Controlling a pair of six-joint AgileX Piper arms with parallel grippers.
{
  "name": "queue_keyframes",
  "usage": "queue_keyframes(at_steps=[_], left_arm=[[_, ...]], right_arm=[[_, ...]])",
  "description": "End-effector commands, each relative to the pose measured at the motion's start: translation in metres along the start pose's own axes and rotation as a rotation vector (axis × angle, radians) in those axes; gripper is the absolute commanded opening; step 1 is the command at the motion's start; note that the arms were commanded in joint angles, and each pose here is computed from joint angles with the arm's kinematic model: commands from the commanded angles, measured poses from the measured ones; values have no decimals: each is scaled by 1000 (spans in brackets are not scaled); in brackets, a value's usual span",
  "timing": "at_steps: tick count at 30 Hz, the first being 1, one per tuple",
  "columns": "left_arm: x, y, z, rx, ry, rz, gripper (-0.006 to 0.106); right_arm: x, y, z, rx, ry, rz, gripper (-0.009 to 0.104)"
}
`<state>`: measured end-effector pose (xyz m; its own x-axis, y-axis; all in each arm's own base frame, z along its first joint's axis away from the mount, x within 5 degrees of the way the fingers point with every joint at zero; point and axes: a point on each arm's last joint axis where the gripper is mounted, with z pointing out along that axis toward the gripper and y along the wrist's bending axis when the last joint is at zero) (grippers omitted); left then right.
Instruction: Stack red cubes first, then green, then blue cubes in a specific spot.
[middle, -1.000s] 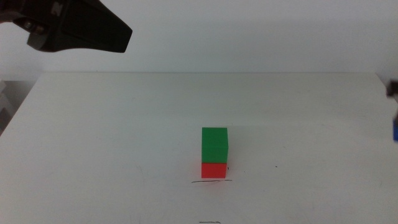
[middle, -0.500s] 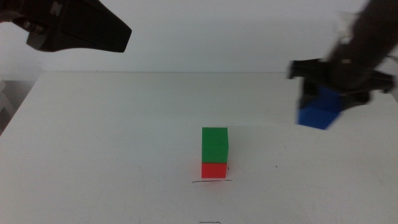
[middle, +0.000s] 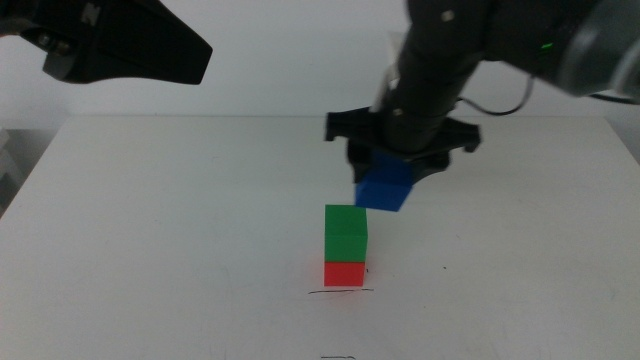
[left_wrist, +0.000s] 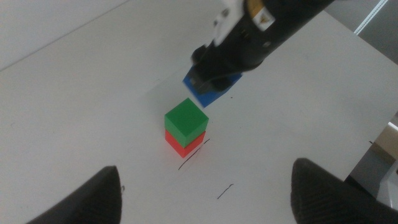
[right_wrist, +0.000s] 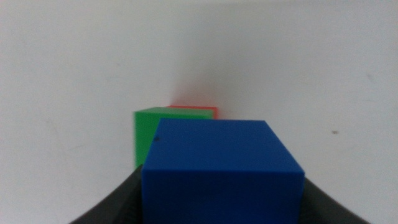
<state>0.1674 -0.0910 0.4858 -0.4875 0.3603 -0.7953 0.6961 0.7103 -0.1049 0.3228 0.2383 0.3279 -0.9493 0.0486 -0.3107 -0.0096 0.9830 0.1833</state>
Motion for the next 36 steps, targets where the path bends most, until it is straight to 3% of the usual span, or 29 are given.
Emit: queue_keyframes(at_steps=[1,16,36], left_arm=[[-4,-8,-11,23,-54,10,92],[-5,-8,-11,23,-54,10,92],[-5,-8,-11,23,-54,10,92]], right_arm=[[0,5,-25,0,-37,5,-1],[2,36,4,13,-20,-24,-1],[6,36,-19,23,-98,-21,-1]])
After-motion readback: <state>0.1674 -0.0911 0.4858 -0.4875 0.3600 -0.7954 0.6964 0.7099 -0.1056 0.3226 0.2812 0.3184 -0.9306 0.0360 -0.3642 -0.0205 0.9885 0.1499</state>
